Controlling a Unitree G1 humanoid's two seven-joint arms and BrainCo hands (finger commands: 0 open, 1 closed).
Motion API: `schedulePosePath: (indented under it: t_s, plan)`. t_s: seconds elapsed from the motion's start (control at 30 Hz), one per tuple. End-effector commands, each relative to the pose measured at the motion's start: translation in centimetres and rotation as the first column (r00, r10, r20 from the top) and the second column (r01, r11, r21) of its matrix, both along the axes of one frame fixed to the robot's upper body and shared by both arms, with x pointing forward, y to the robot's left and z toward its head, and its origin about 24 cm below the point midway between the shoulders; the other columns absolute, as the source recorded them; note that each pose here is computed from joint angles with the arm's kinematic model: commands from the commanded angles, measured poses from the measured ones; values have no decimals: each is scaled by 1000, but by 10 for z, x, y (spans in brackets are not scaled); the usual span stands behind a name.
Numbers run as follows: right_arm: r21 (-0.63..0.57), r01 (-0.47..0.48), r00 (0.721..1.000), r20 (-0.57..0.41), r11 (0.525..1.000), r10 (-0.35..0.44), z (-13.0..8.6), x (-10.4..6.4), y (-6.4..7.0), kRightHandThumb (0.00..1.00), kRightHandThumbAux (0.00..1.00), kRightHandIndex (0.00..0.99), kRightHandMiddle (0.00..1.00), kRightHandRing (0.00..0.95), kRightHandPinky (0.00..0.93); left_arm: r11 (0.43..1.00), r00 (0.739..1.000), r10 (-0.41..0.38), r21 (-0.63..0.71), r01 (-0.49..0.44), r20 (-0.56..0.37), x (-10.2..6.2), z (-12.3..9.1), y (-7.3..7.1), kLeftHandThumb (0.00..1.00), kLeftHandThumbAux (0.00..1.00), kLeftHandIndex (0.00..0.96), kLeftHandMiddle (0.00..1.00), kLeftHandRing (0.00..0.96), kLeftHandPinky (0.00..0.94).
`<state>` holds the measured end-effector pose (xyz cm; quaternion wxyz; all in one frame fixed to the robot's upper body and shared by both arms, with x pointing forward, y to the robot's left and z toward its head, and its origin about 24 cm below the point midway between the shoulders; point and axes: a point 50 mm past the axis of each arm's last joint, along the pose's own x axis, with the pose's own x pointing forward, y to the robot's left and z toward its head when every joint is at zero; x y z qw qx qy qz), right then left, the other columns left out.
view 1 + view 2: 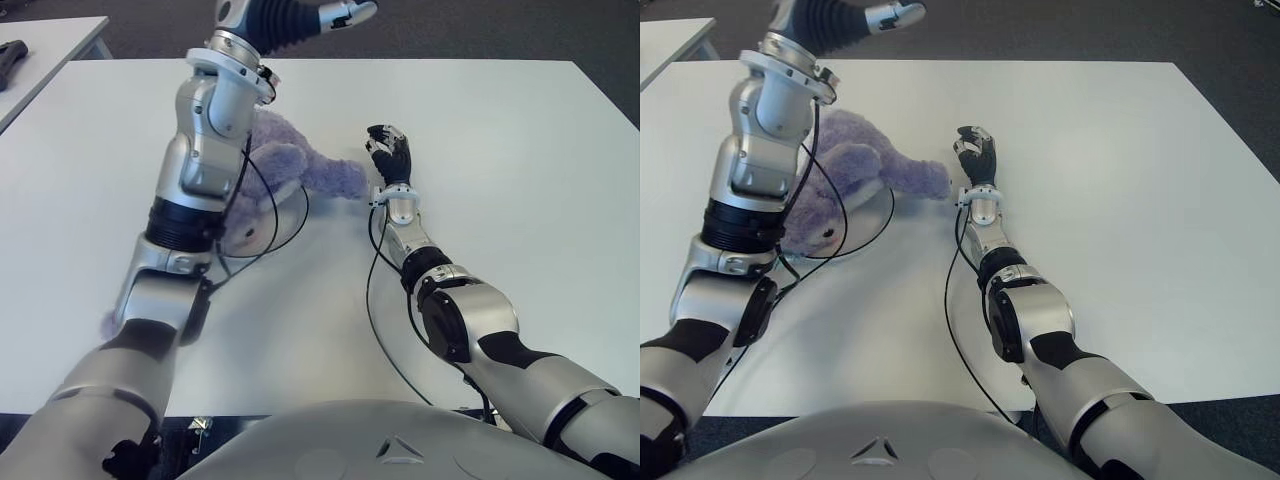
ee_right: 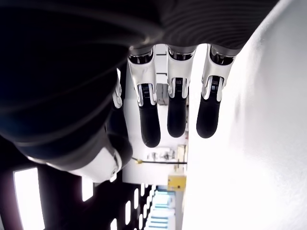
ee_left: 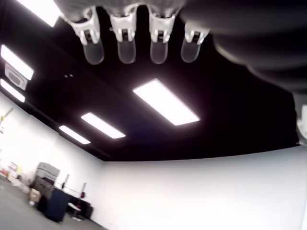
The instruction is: Put the doll into the plate.
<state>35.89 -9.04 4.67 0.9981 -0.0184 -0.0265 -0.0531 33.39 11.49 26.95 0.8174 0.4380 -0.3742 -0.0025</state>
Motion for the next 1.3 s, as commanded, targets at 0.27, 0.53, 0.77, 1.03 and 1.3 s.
schedulePosePath:
  t_s: [0.27,0.53,0.77,1.03,1.3]
  plan:
    - [58,15,900,-437,998,12,-105,-75,13,675,744,405,349,337,288,995,997,67,71,-66,-25,10,21,16,0,300,0,0,0,0]
    - [59,22,898,-440,998,6,-105,-75,13,678,743,408,355,339,284,998,996,65,23,-63,-59,7,35,29,0,282,0,0,0,0]
    - [60,27,898,-439,998,2,-105,-75,13,678,744,408,354,335,278,996,992,85,-6,-86,-95,5,44,46,0,241,0,0,0,0]
    - [52,21,899,-438,998,4,-104,-74,13,676,745,406,353,335,282,996,990,85,-28,-89,-114,3,44,61,0,261,0,0,0,0]
    - [45,24,900,-436,999,-2,-104,-74,11,677,743,408,361,344,289,997,993,67,-34,-71,-100,0,45,79,0,325,0,0,0,0]
